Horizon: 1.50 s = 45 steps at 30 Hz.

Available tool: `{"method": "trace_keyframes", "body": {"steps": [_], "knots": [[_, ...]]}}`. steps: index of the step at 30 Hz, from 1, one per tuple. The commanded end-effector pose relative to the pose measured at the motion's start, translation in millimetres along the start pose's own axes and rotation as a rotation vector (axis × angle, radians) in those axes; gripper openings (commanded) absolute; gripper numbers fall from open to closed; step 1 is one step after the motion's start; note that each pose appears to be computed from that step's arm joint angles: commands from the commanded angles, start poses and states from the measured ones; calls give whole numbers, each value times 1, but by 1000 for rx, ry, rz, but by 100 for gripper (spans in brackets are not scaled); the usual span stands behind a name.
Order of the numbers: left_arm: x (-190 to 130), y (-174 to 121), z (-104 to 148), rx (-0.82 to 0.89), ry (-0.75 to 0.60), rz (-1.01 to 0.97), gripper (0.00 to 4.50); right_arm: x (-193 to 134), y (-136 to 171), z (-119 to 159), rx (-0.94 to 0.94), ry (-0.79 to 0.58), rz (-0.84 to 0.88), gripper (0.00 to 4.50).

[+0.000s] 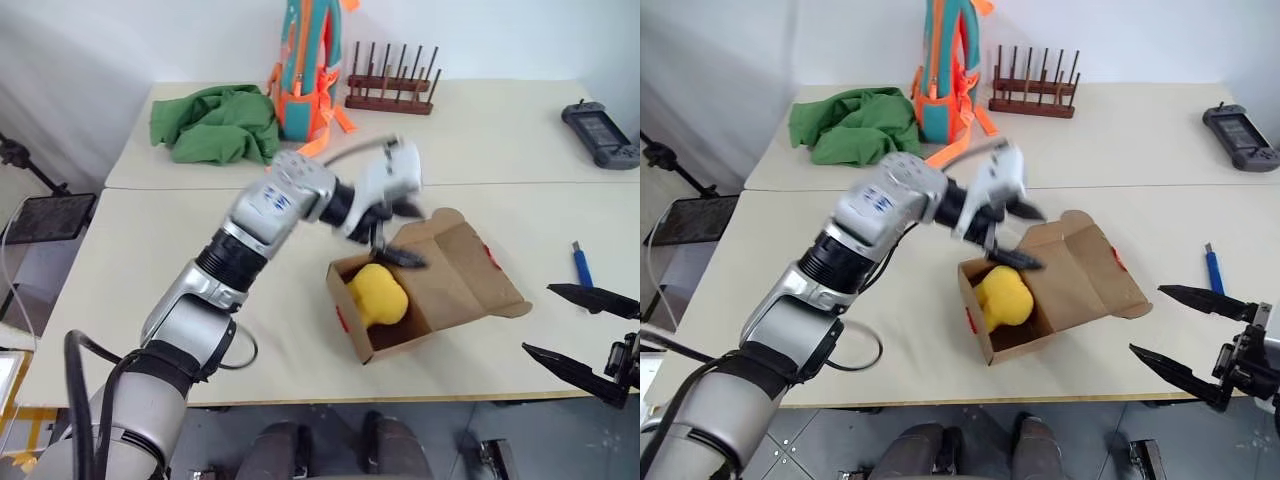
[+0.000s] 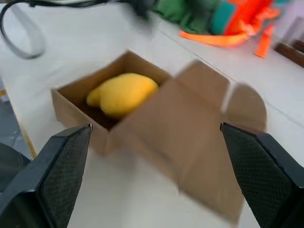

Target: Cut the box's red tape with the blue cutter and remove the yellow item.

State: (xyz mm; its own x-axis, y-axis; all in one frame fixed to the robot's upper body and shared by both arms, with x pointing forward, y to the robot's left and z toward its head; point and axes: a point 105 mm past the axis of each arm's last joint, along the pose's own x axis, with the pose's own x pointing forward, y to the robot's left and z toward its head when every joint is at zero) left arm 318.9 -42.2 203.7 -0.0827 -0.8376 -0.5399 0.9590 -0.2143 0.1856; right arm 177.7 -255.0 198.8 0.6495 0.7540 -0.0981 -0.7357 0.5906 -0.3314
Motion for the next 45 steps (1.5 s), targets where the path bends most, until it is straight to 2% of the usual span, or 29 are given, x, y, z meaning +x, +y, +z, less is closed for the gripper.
{"method": "trace_keyframes", "body": {"steps": [1,8,12,16,24,27,30,37,38,39,41,42,45], "knots": [[-18,-7,-14,67,106,-29,449,-2,8,15,-59,-36,-48,450],[-27,-22,-11,51,100,-68,449,-13,18,3,-25,-5,-106,450],[-5,-18,-30,34,142,-67,449,-10,20,-1,-20,-5,-112,450],[12,-5,-24,2,74,5,449,-9,22,-2,-13,-7,-122,450],[13,-13,-41,14,161,-46,449,-3,26,-1,-3,-16,-125,450],[8,-15,-46,64,193,-48,388,-2,24,-1,-7,-23,-130,450],[5,-11,-37,81,126,-14,296,-3,23,-4,-5,-20,-134,450],[-16,17,-4,62,-192,152,84,1,18,-3,-4,-56,-165,450],[-21,19,4,53,-266,169,55,2,17,-2,1,-67,-170,450],[-36,24,19,56,-413,209,28,6,18,1,26,-93,-158,450],[-63,26,32,62,-602,256,1,15,23,6,86,-133,-109,450],[-80,27,32,67,-674,297,1,24,26,11,121,-169,-72,450],[-137,41,7,-84,-777,543,1,54,32,27,211,-288,35,450]]}}
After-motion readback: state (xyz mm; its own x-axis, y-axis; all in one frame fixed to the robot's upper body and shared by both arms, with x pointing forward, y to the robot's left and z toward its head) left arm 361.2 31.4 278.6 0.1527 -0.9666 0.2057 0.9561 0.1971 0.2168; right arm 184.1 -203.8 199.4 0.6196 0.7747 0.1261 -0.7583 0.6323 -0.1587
